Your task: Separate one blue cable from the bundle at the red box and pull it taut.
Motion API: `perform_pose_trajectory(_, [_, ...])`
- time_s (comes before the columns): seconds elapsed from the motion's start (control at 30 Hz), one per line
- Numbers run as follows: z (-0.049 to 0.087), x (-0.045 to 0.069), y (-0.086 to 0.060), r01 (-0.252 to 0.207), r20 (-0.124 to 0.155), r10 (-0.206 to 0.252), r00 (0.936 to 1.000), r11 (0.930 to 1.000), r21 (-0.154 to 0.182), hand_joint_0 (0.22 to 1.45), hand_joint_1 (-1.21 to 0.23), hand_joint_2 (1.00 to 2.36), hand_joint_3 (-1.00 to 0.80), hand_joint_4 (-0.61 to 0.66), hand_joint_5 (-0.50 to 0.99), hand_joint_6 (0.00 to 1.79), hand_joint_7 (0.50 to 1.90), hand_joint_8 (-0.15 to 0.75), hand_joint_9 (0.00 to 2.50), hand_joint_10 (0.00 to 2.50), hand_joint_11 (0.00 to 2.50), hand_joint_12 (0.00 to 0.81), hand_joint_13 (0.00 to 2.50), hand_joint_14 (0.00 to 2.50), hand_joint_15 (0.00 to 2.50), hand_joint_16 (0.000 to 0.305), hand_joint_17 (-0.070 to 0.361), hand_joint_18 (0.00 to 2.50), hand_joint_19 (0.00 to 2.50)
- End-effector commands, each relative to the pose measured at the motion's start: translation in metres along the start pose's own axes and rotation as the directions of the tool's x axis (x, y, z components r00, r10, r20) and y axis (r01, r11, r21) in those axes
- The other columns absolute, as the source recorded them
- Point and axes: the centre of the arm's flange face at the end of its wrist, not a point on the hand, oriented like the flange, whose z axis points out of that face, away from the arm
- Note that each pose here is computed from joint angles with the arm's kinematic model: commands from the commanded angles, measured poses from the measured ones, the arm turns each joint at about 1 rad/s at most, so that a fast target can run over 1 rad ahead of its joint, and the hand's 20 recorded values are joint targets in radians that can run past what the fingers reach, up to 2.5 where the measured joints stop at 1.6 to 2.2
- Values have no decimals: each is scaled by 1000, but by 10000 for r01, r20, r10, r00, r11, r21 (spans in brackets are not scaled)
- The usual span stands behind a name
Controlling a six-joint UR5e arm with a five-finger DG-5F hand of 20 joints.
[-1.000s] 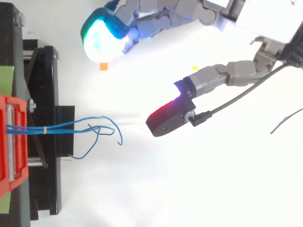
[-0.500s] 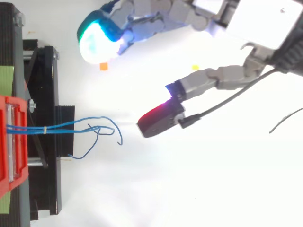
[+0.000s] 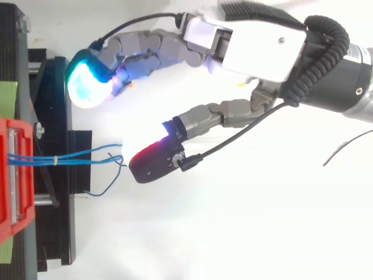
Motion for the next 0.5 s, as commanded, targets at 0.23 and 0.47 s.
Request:
perform_pose_trajectory(0.23, [7, 17, -20, -1377, -603, 1348, 9890, 9893, -478, 477, -532, 1000, -500, 296, -204, 502, 780, 371, 665, 11, 503, 446, 633, 12, 370, 61, 138, 647, 546])
perform_pose_trajectory(0.47, [11, 23, -24, -1859, -817, 1794, 9804, 9792, -811, 488, -509, 1000, -500, 299, -202, 502, 782, 374, 682, 13, 502, 445, 645, 12, 375, 61, 137, 653, 557])
